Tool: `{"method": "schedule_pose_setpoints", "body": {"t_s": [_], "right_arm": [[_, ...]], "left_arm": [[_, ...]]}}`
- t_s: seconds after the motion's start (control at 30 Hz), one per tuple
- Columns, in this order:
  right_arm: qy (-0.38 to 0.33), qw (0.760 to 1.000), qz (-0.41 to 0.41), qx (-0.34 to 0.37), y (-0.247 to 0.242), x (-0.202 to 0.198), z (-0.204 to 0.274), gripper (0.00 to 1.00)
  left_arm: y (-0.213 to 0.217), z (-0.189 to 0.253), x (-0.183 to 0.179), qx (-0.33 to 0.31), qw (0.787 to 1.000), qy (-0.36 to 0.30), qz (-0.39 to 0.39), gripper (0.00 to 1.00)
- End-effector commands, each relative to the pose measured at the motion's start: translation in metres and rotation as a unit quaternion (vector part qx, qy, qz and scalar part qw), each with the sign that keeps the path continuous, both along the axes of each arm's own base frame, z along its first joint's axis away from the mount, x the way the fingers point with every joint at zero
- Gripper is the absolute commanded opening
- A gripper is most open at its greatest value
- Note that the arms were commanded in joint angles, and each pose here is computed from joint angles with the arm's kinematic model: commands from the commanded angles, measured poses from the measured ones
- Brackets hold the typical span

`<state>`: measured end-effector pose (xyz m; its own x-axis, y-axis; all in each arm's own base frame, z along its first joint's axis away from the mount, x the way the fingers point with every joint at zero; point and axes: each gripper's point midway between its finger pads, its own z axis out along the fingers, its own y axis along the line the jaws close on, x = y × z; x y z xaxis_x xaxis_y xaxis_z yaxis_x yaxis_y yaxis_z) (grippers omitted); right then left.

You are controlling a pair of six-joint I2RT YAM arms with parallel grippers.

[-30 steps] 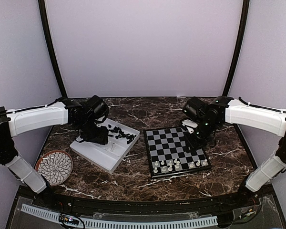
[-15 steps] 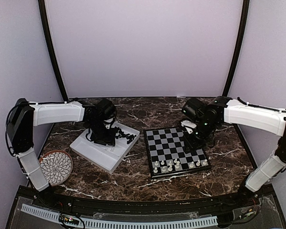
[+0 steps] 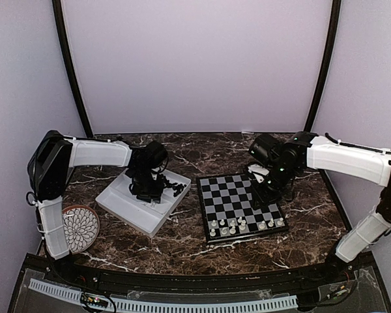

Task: Set up the chess pieces on the board
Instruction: Pick up the king from the storage box.

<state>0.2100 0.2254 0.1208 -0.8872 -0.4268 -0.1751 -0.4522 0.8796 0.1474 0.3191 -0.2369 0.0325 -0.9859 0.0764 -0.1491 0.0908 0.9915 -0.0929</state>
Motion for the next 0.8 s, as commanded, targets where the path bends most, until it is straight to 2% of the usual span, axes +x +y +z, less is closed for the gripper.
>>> {"method": "schedule_pose_setpoints", "body": {"t_s": [0.0, 0.3, 0.43, 0.63, 0.77], "right_arm": [[-0.012, 1.000, -0.002, 0.012, 0.003, 0.000, 0.008, 0.26], [-0.010, 1.000, 0.007, 0.010, 0.008, 0.004, 0.005, 0.26], [-0.013, 1.000, 0.013, 0.012, 0.011, 0.007, 0.007, 0.25], [-0.029, 0.999, 0.023, 0.039, 0.023, 0.014, 0.020, 0.25], [-0.048, 0.994, 0.034, 0.091, 0.046, 0.024, 0.041, 0.26]], "left_arm": [[0.005, 0.005, 0.011, 0.011, 1.000, -0.020, 0.017, 0.35], [0.001, -0.004, 0.019, 0.007, 1.000, -0.020, 0.017, 0.25], [0.003, -0.001, 0.018, 0.006, 1.000, -0.015, 0.016, 0.12], [0.008, 0.047, 0.009, -0.018, 0.998, -0.035, 0.041, 0.02], [0.008, 0.088, 0.005, -0.062, 0.993, -0.061, 0.079, 0.00]]}}
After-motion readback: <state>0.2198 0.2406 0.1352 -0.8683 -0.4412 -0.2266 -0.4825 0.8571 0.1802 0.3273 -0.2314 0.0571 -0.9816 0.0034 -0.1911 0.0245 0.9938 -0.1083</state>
